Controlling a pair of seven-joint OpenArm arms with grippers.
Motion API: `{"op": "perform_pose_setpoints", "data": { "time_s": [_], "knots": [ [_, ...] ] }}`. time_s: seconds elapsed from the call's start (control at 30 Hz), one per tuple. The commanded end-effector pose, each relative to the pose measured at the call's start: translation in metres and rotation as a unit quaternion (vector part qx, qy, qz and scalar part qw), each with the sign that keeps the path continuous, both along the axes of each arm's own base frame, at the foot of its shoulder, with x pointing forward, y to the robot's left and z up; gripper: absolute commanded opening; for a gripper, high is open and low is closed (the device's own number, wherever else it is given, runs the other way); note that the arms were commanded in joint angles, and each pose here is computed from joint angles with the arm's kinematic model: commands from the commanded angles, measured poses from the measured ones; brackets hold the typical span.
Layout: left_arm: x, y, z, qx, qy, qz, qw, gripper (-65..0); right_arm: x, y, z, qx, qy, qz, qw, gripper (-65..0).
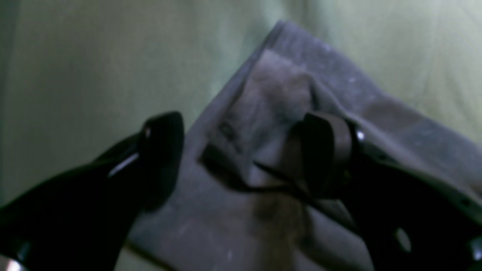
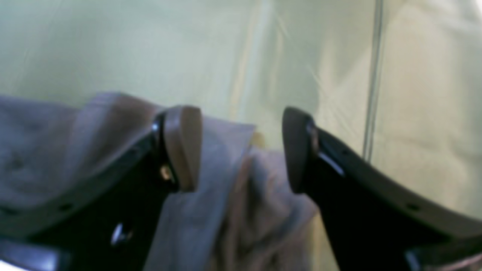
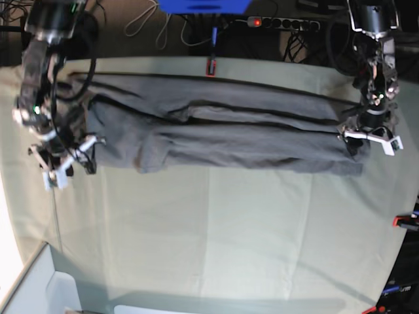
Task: Layout the t-shirt on the table in an organized manner, then fold the t-shirt properly
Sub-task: 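Hold the folded strip with both grippers and straighten its ends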
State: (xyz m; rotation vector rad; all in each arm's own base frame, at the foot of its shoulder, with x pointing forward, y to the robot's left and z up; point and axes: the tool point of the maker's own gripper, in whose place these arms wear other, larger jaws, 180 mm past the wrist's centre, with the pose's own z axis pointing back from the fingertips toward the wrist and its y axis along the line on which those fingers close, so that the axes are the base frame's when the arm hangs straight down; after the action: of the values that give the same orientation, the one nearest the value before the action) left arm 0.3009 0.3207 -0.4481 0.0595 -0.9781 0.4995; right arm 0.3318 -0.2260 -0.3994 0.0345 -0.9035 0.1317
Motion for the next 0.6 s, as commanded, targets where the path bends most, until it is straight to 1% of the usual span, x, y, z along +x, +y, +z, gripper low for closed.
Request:
{"op": "perform_pose_setpoints", "data": {
  "time_s": [0.0,0.07,0.17,0.33,0.43,0.5,0.57],
  "knots": [
    [0.009,0.007,0.014,0.014,-0.022,0.000,1.000,-17.3,0.017,-0.003,0.009,-0.002,-0.013,0.006,0.9999,-30.2],
    [0.009,0.006,0.013,0.012,-0.022,0.000,1.000,-17.3,0.030,-0.002,-0.003,0.005,0.006,0.010,0.9999,-30.2],
    [0.007,0.006,0.012,0.012,-0.020,0.001,1.000,-17.3,0.036,-0.008,-0.018,0.013,0.033,0.003,0.9994,-30.2],
    [0.005,0.006,0.009,0.011,-0.015,0.002,1.000,-17.3,0.020,-0.010,-0.041,0.019,0.066,-0.002,0.9977,-30.2],
    [0.005,0.006,0.009,0.011,-0.016,0.002,1.000,-17.3,0.014,-0.007,-0.046,0.022,0.072,-0.002,0.9971,-31.1],
    [0.005,0.006,0.009,0.011,-0.016,0.002,1.000,-17.3,0.008,-0.006,-0.051,0.024,0.076,-0.002,0.9968,-35.2],
    [0.006,0.006,0.010,0.011,-0.017,0.002,1.000,-17.3,0.010,-0.006,-0.050,0.025,0.074,-0.003,0.9969,-42.2]
  ]
}}
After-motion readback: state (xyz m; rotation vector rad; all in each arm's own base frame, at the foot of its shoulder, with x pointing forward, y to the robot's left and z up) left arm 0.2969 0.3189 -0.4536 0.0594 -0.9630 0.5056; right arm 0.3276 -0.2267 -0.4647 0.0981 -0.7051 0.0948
